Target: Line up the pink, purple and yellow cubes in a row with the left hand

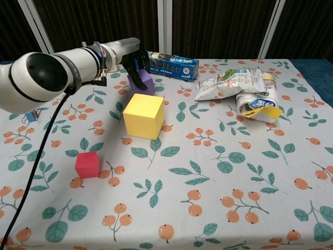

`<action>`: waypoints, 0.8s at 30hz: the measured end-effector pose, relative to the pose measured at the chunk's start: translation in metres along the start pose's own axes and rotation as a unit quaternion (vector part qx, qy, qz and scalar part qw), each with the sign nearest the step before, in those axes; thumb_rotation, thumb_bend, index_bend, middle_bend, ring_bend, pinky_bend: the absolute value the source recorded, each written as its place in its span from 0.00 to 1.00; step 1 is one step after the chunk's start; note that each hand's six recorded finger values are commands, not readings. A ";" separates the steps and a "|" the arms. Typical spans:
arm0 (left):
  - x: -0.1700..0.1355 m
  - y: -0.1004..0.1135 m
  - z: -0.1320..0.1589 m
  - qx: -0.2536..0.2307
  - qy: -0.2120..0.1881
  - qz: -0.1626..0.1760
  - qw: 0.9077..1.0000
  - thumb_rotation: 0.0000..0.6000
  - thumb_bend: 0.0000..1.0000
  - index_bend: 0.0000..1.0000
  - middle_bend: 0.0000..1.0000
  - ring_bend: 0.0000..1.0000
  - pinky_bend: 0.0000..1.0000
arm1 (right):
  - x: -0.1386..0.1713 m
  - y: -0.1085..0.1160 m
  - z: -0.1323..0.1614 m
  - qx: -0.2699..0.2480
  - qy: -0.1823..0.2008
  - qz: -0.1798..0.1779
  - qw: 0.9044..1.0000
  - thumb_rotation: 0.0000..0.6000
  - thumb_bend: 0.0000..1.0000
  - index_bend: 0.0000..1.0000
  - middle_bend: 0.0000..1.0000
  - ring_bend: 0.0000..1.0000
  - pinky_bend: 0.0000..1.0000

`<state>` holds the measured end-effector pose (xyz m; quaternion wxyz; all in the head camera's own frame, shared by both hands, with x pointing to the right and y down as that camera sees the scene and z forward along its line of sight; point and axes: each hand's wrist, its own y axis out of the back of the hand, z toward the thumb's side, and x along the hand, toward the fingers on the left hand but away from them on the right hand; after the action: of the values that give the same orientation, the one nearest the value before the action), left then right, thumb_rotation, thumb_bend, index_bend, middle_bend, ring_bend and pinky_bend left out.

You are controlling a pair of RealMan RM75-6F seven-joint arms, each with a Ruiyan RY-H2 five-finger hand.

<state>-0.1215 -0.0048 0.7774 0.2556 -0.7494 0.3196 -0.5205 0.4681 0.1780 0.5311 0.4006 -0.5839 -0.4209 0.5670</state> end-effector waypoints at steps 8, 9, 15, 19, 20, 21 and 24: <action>-0.030 0.048 -0.003 0.024 -0.074 0.012 0.997 1.00 0.24 0.56 0.59 0.45 0.30 | -0.001 0.000 0.003 -0.001 0.006 -0.001 1.000 1.00 0.03 0.00 0.04 0.00 0.00; -0.035 0.054 -0.005 0.030 -0.082 0.012 0.996 1.00 0.24 0.56 0.59 0.45 0.30 | -0.001 0.000 0.003 -0.001 0.006 0.000 1.000 1.00 0.03 0.00 0.04 0.00 0.00; -0.074 0.073 -0.034 0.090 -0.117 0.003 0.989 1.00 0.24 0.56 0.59 0.45 0.30 | -0.003 -0.002 0.006 -0.004 0.011 0.002 1.000 1.00 0.03 0.00 0.04 0.00 0.00; -0.098 0.054 -0.050 0.115 -0.134 -0.023 0.984 1.00 0.24 0.56 0.59 0.45 0.30 | -0.004 -0.004 0.008 -0.005 0.015 0.004 1.000 1.00 0.03 0.00 0.04 0.00 0.00; -0.102 0.049 -0.053 0.120 -0.138 -0.028 0.983 1.00 0.24 0.56 0.59 0.45 0.30 | -0.004 -0.004 0.009 -0.005 0.016 0.004 1.000 1.00 0.03 0.00 0.04 0.00 0.00; -0.106 0.043 -0.055 0.124 -0.141 -0.033 0.982 1.00 0.24 0.56 0.59 0.45 0.30 | -0.004 -0.005 0.010 -0.005 0.017 0.005 1.000 1.00 0.03 0.00 0.04 0.00 0.00; -0.116 0.024 -0.060 0.134 -0.153 -0.047 0.978 1.00 0.24 0.54 0.59 0.45 0.30 | -0.005 -0.005 0.011 -0.005 0.018 0.005 1.000 1.00 0.03 0.00 0.04 0.00 0.00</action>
<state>-0.2133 0.0625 0.7080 0.3751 -0.7932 0.1681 -0.4494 0.4569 0.1748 0.5366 0.4026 -0.5979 -0.4134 0.5564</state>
